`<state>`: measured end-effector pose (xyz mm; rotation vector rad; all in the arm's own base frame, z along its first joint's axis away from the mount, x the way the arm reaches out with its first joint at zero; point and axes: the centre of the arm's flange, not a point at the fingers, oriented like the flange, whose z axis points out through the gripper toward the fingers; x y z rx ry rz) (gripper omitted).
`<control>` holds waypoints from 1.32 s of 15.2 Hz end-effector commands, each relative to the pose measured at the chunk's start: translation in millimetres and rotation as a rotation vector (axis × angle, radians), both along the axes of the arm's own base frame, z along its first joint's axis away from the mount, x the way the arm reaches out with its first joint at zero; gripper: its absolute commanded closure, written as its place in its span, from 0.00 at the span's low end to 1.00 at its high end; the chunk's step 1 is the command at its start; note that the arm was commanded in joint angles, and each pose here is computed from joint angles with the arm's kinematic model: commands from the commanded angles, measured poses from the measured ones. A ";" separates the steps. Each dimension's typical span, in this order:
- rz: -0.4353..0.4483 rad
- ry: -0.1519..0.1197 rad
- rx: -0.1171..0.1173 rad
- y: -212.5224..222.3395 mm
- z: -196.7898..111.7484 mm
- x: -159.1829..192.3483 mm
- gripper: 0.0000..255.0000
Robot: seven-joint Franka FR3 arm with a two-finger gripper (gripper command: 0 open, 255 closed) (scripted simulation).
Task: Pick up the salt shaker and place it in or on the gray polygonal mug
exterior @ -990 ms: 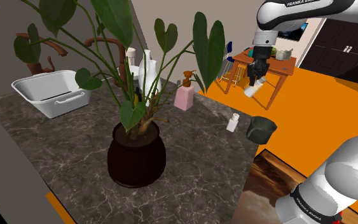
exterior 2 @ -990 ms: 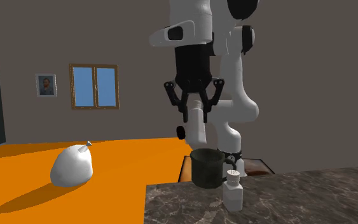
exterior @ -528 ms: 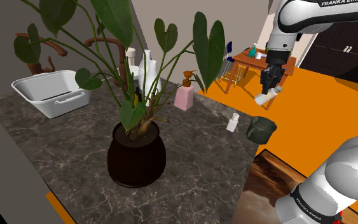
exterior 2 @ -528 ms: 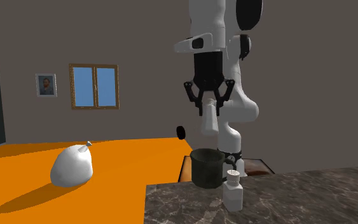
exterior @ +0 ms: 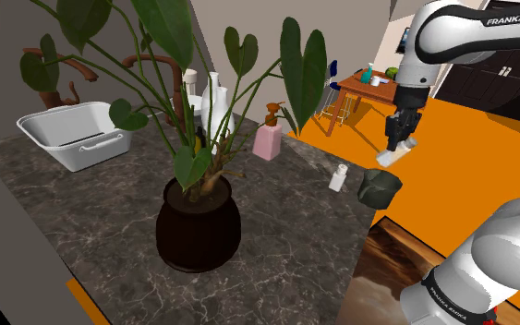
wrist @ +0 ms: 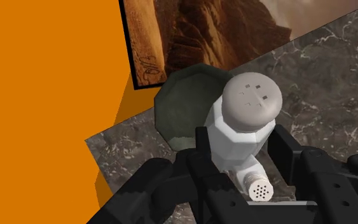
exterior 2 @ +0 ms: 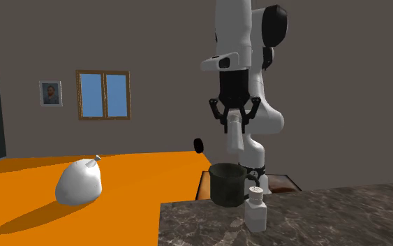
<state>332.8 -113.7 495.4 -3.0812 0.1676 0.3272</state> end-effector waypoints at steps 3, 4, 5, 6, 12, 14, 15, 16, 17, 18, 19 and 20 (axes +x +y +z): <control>0.000 0.000 0.000 0.0 -21.1 -0.4 1.00; 0.000 0.000 0.000 0.0 -26.4 -0.4 1.00; 0.000 0.000 0.000 0.0 -31.7 -0.4 1.00; 0.000 0.000 0.000 0.0 -37.0 -0.4 1.00; 0.000 0.000 0.000 0.0 -57.8 -0.5 1.00; 0.000 0.000 0.000 0.0 -57.8 -0.4 1.00; 0.000 0.000 0.000 0.0 -57.8 -0.4 1.00; 0.000 0.000 0.000 0.0 -57.8 -0.4 1.00; 0.000 0.000 0.000 0.0 -57.8 -0.4 1.00; 0.000 0.000 0.000 0.0 -57.8 -0.4 1.00; 0.000 0.000 0.000 0.0 -57.8 -0.4 0.00; 0.000 0.000 0.000 0.0 -57.8 -0.4 0.00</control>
